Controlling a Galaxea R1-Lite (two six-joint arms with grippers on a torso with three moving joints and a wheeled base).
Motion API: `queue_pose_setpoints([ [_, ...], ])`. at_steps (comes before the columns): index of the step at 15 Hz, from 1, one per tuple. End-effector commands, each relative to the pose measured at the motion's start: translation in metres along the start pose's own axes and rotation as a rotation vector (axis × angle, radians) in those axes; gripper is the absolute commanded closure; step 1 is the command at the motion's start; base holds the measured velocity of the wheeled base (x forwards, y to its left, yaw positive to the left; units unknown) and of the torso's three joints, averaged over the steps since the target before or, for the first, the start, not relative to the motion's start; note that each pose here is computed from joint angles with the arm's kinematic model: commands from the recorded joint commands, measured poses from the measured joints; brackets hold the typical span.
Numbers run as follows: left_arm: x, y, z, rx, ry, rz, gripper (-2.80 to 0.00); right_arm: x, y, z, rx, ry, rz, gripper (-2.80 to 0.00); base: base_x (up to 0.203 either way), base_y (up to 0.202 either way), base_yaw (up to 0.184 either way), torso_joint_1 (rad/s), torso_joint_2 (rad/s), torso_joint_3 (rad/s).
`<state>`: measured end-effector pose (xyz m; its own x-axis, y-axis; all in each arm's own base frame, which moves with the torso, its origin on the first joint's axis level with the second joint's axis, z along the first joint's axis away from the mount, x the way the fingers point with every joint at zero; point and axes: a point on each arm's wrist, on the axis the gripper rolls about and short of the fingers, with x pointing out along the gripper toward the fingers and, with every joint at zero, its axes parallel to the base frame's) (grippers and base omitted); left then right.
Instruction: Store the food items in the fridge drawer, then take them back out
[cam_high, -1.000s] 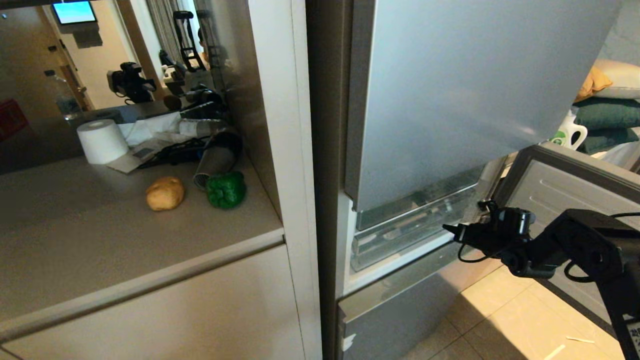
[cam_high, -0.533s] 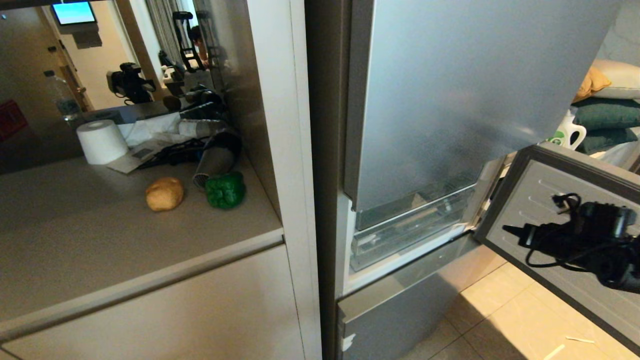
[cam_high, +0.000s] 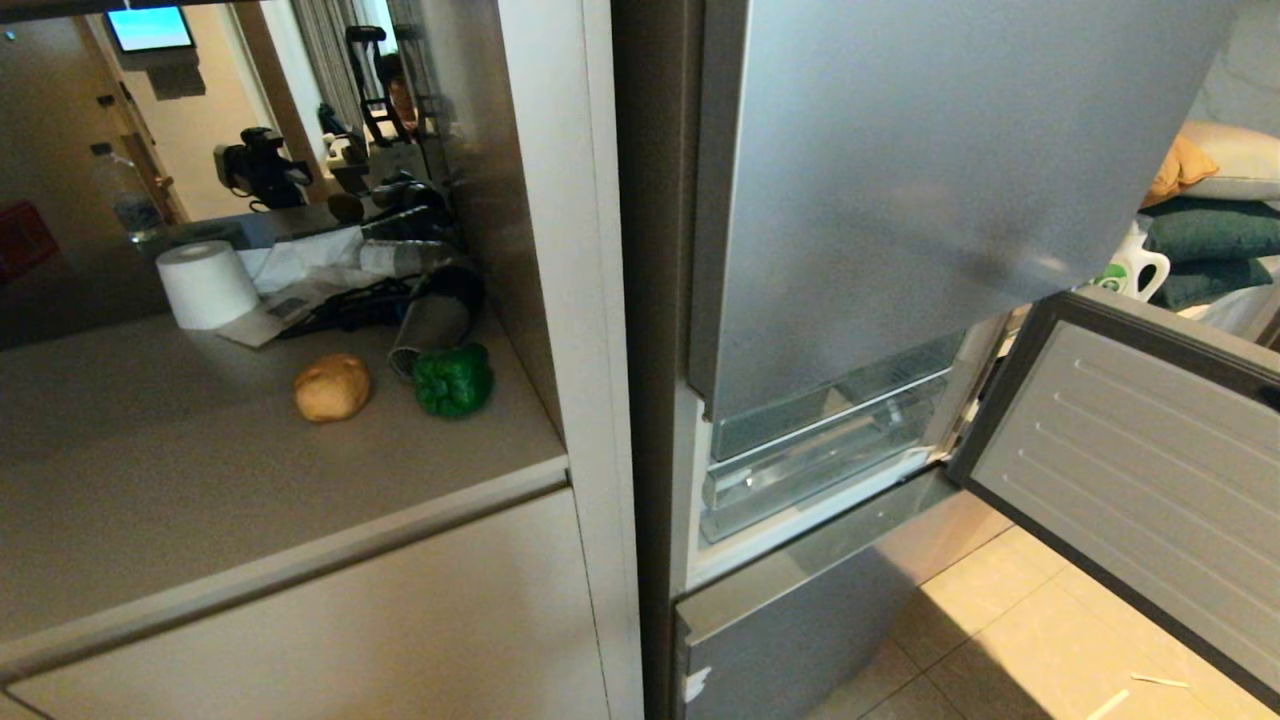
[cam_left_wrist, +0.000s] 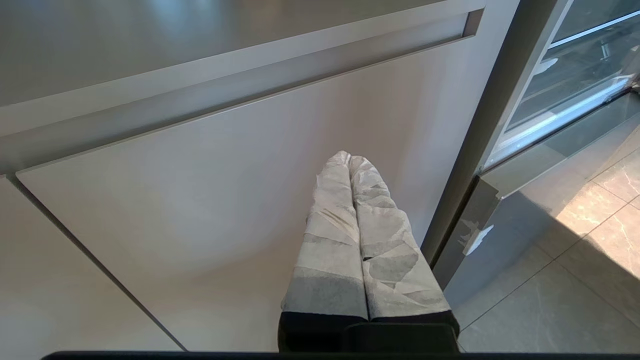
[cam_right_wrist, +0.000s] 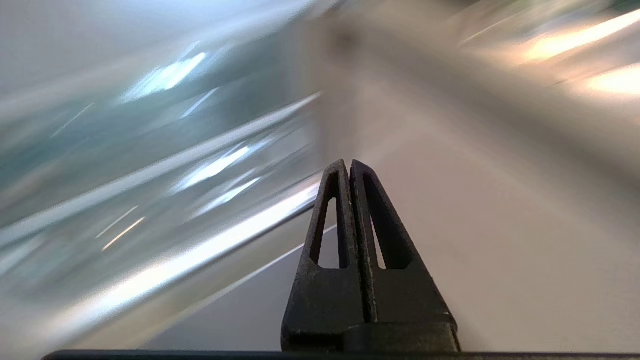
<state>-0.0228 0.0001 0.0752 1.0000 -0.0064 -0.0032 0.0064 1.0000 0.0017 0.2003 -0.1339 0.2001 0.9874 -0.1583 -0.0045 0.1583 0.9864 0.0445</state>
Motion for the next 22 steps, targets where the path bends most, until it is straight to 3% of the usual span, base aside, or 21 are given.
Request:
queue_pose_setpoints([
  [1,0.0,0.0,0.0,0.0,0.001,0.0,0.0,-0.023,-0.011,0.038,-0.072,-0.143,-0.146,0.0,0.0,0.0,0.0,0.0,0.0,0.0],
  [5,0.0,0.0,0.0,0.0,0.001,0.0,0.0,-0.009,-0.09,0.065,-0.101,-0.196,-0.492,0.0,0.0,0.0,0.0,0.0,0.0,0.0],
  [9,0.0,0.0,0.0,0.0,0.001,0.0,0.0,-0.014,-0.167,0.041,-0.002,-0.061,-0.73,0.0,0.0,0.0,0.0,0.0,0.0,0.0],
  [13,0.0,0.0,0.0,0.0,0.001,0.0,0.0,-0.03,-0.201,0.029,0.288,0.037,-0.819,0.0,0.0,0.0,0.0,0.0,0.0,0.0],
  [15,0.0,0.0,0.0,0.0,0.001,0.0,0.0,-0.038,-0.214,0.026,0.383,0.053,-0.789,0.0,0.0,0.0,0.0,0.0,0.0,0.0],
  [22,0.0,0.0,0.0,0.0,0.001,0.0,0.0,-0.031,-0.246,0.005,0.474,0.098,-0.806,0.0,0.0,0.0,0.0,0.0,0.0,0.0],
])
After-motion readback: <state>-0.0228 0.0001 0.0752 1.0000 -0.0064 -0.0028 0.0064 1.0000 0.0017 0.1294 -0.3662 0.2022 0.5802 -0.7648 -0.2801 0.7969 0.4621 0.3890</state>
